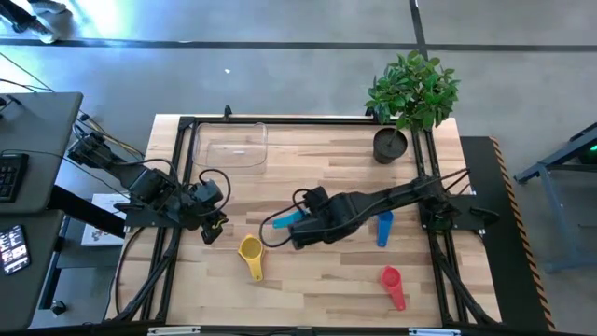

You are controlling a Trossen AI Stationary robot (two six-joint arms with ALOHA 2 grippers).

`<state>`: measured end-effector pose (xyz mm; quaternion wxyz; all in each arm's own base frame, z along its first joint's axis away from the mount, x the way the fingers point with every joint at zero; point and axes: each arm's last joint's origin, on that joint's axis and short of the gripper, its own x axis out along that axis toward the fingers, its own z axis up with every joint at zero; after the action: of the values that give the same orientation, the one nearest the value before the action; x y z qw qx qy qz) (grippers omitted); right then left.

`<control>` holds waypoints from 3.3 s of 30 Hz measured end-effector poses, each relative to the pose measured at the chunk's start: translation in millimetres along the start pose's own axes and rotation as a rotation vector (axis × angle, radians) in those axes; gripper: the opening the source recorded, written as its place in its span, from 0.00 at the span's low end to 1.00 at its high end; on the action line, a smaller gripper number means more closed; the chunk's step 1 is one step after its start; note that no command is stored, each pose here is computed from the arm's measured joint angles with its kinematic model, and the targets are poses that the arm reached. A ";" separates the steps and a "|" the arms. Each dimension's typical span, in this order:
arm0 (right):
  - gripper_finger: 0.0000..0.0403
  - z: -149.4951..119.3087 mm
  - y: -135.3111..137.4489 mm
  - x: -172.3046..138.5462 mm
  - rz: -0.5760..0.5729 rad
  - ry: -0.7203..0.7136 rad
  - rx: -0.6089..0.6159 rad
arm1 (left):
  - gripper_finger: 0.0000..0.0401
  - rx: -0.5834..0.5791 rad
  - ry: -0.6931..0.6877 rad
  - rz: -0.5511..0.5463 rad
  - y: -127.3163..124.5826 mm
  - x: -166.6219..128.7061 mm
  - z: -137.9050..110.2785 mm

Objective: Nest measuring cups in basket
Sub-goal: Stack the light blue measuring cup on top of the yellow measuring cup

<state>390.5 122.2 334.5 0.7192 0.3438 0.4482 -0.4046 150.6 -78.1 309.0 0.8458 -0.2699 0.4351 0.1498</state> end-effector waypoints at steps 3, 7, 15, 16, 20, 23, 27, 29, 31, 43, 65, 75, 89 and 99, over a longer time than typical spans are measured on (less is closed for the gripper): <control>0.28 2.1 2.8 10.7 -0.022 0.031 -0.020 | 0.16 0.009 0.000 0.000 0.0 0.0 0.0; 0.34 7.6 4.3 23.5 -0.052 0.061 -0.039 | 0.16 0.015 0.000 -0.001 0.0 0.0 0.1; 0.39 29.0 4.2 51.2 -0.094 0.133 -0.146 | 0.16 0.016 0.000 0.000 0.0 0.0 0.1; 0.39 32.9 3.5 54.6 -0.098 0.140 -0.169 | 0.16 0.016 0.000 0.000 0.0 0.0 0.0; 0.39 48.2 -0.2 65.4 -0.101 0.179 -0.256 | 0.16 0.016 -0.002 0.001 0.0 0.0 0.1; 0.39 57.3 -1.9 72.4 -0.087 0.192 -0.315 | 0.16 0.016 -0.007 0.003 0.1 0.0 0.2; 0.39 61.3 -4.9 92.2 -0.075 0.257 -0.368 | 0.16 0.016 -0.008 0.004 0.1 0.0 0.3; 0.39 60.0 -5.6 106.2 -0.064 0.278 -0.380 | 0.16 0.016 -0.008 0.004 0.1 0.1 0.3; 0.39 57.2 -8.2 118.2 -0.088 0.296 -0.378 | 0.16 0.015 -0.008 0.004 0.1 0.0 0.3; 0.39 26.6 -8.8 145.0 -0.141 0.345 -0.112 | 0.16 0.007 -0.011 0.005 0.1 0.0 0.4; 0.39 -2.3 5.2 136.4 -0.166 0.103 0.335 | 0.16 0.020 -0.012 0.006 0.1 0.1 0.4; 0.39 -17.2 1.5 159.9 -0.169 0.110 0.424 | 0.16 0.039 -0.011 0.006 0.1 0.1 0.4; 0.39 -19.0 4.2 165.9 -0.118 0.119 0.466 | 0.16 0.041 -0.011 0.005 0.1 0.1 0.4; 0.39 -11.9 2.6 165.6 -0.114 0.099 0.466 | 0.16 0.070 -0.011 0.006 0.1 0.1 0.4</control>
<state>433.3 88.3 177.7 0.5733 0.4941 0.3963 -0.5197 150.9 -77.8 309.1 0.8567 -0.2381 0.4362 0.1383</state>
